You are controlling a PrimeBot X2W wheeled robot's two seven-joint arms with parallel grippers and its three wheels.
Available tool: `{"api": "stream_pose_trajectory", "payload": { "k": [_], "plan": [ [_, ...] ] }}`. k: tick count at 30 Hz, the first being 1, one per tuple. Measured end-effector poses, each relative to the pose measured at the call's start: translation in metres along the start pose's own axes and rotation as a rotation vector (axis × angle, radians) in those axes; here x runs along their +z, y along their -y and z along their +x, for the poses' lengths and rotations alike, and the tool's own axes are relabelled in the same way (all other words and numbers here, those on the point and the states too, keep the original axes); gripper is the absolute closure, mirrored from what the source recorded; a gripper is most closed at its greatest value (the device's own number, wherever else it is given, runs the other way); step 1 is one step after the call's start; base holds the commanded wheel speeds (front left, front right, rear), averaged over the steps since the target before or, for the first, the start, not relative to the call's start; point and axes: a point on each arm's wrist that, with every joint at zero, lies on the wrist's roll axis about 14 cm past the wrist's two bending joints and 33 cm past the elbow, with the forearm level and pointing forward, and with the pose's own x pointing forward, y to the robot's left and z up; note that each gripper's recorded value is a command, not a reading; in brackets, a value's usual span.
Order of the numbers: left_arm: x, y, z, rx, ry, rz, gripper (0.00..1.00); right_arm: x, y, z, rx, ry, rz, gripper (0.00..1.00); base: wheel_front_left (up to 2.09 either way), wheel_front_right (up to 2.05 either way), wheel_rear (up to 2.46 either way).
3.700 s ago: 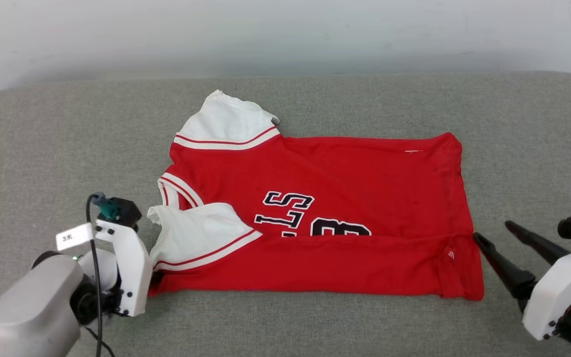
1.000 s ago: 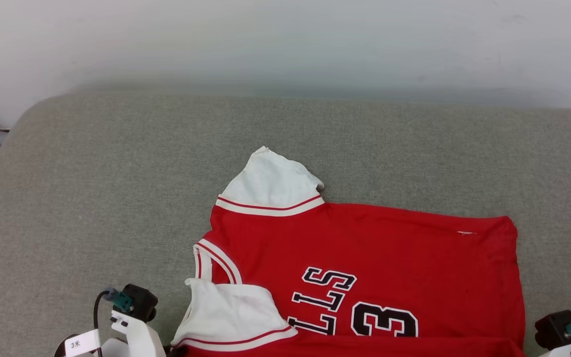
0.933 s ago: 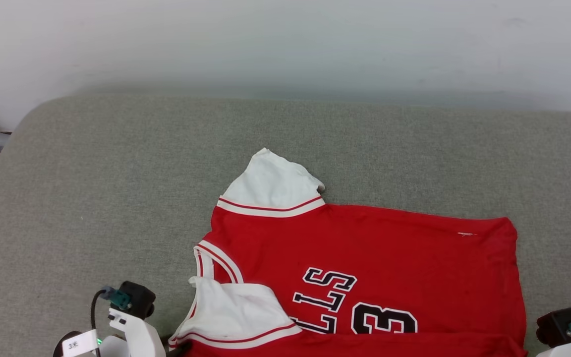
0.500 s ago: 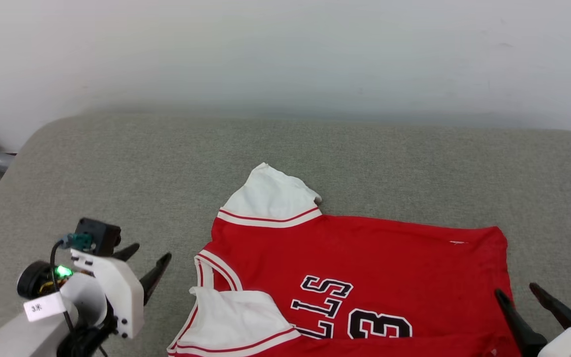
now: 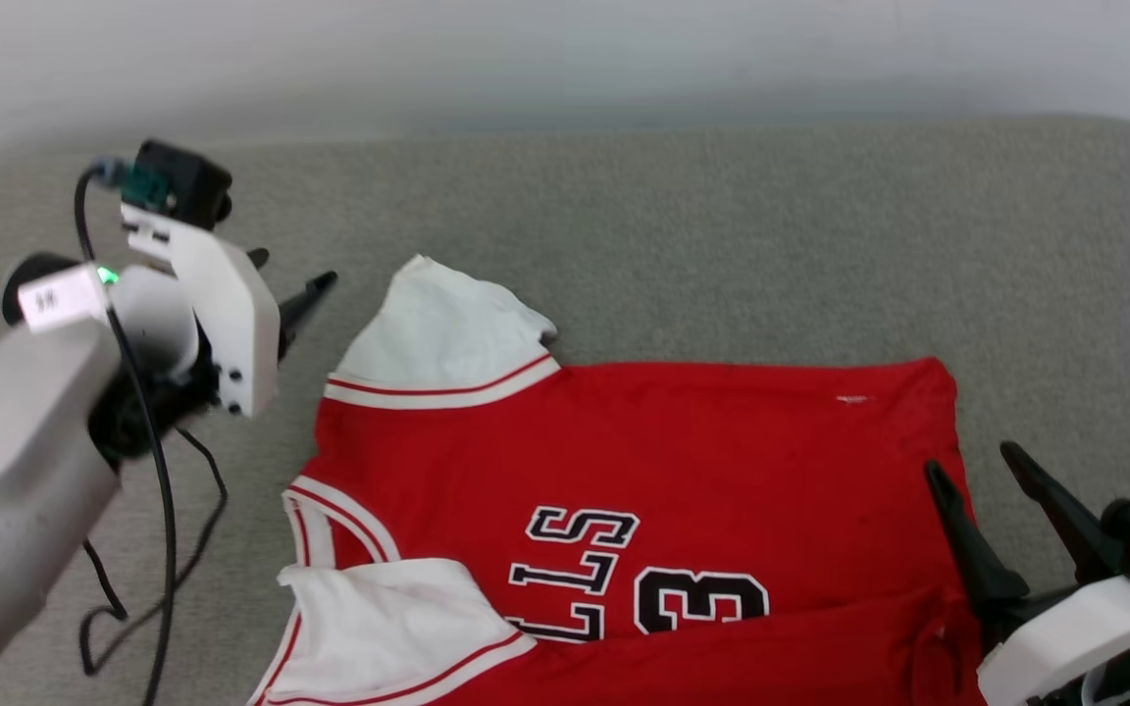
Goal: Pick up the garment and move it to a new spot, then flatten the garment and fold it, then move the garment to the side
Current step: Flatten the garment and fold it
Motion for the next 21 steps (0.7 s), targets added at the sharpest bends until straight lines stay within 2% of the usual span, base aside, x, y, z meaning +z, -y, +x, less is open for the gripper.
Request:
{"api": "stream_pose_trajectory", "payload": {
  "k": [9, 17, 21],
  "plan": [
    [-0.011, 0.000, 0.073, -0.073, -0.321, -0.005, 0.00, -0.016, 0.014, 0.025, -0.036, -0.039, -0.006, 0.00, 0.00, 0.00, 0.00],
    [-0.047, -0.001, 0.124, -0.095, -0.492, 0.017, 0.00, -0.037, 0.025, 0.044, -0.058, -0.088, -0.011, 0.00, 0.00, 0.00, 0.00],
    [-0.073, 0.002, 0.140, -0.117, -0.566, -0.005, 0.00, -0.046, 0.029, 0.049, -0.069, -0.111, -0.012, 0.00, 0.00, 0.00, 0.00]
  ]
}}
